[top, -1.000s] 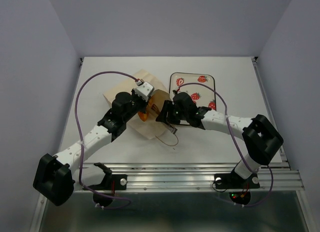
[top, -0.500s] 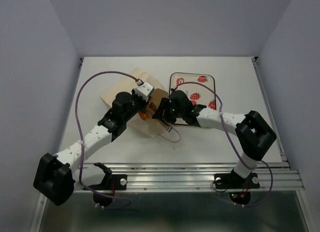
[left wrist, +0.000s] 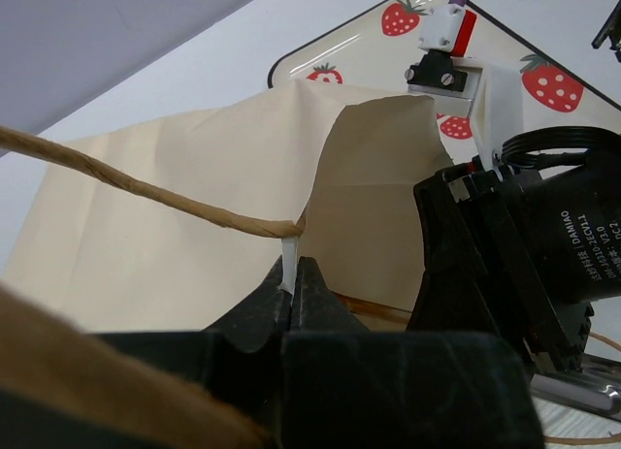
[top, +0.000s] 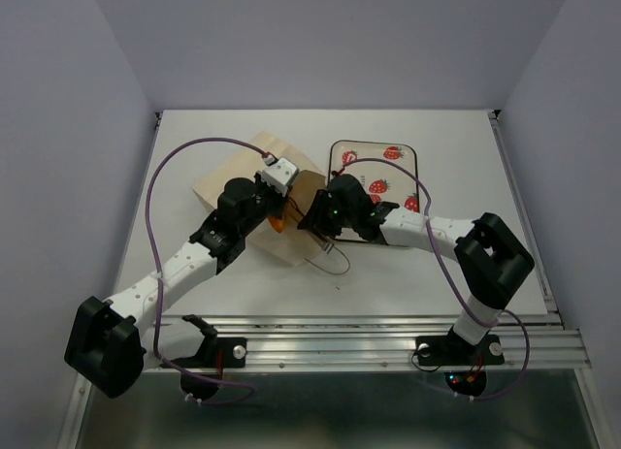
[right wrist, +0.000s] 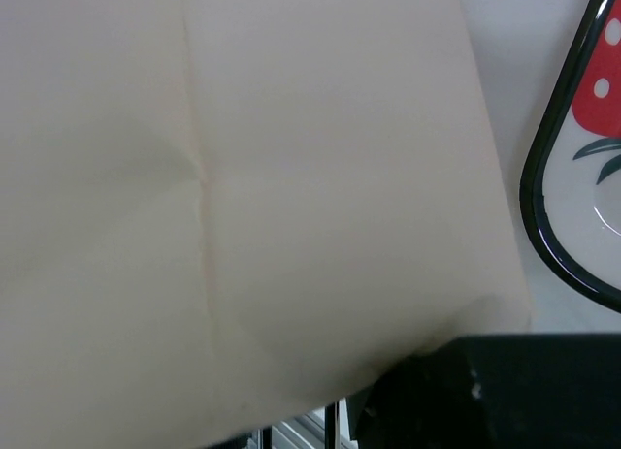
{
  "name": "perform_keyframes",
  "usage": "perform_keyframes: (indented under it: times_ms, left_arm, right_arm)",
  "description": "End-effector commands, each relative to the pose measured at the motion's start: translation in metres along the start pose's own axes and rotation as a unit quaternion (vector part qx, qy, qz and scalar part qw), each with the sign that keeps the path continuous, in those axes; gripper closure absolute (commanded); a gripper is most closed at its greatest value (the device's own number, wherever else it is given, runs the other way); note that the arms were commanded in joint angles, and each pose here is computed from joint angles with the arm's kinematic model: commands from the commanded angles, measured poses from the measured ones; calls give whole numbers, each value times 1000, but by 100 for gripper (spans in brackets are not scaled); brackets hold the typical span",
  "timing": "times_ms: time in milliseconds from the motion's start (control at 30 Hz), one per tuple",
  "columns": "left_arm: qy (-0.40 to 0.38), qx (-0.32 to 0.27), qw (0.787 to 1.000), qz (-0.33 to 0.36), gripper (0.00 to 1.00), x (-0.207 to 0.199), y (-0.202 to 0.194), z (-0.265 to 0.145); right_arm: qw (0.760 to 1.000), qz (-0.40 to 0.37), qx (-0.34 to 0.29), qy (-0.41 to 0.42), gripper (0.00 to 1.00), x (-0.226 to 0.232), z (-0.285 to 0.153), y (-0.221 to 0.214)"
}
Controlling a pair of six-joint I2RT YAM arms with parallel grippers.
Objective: Take the fake bread out of the paper bag
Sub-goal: Take out the fake bread from the paper bag.
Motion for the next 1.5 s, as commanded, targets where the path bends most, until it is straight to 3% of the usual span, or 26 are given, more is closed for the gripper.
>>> perform_keyframes:
  times_ms: [0,167,400,967,1467]
  left_arm:
    - [35,-65,997,-4,100,13,35,-1]
    - [57,-55,997,-6,100,18,33,-1]
    - [80,-44,996,-6,100,22,30,-1]
    - [76,-41,996,-12,100,20,26,-1]
    - [70,-40,997,-12,100,19,26,6]
  right_arm:
    - [997,-23,-43,63,85,32,-16,13]
    - [993,-47,-68,83,99,40,-42,17]
    - [990,-72,-82,90,99,38,-75,16]
    - [990,-113,-43,70,99,32,-110,5]
    - [987,-148,-5,67,99,15,-175,-15]
Point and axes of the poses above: each gripper's point midway between its finger pads, its own z axis out along the fingers, its own x axis along the line the jaws close on, y = z × x, the point moved 7 cm from there along -z, back along the fingers, and after that the axes turned 12 degrees about z, right-handed, at the moved point
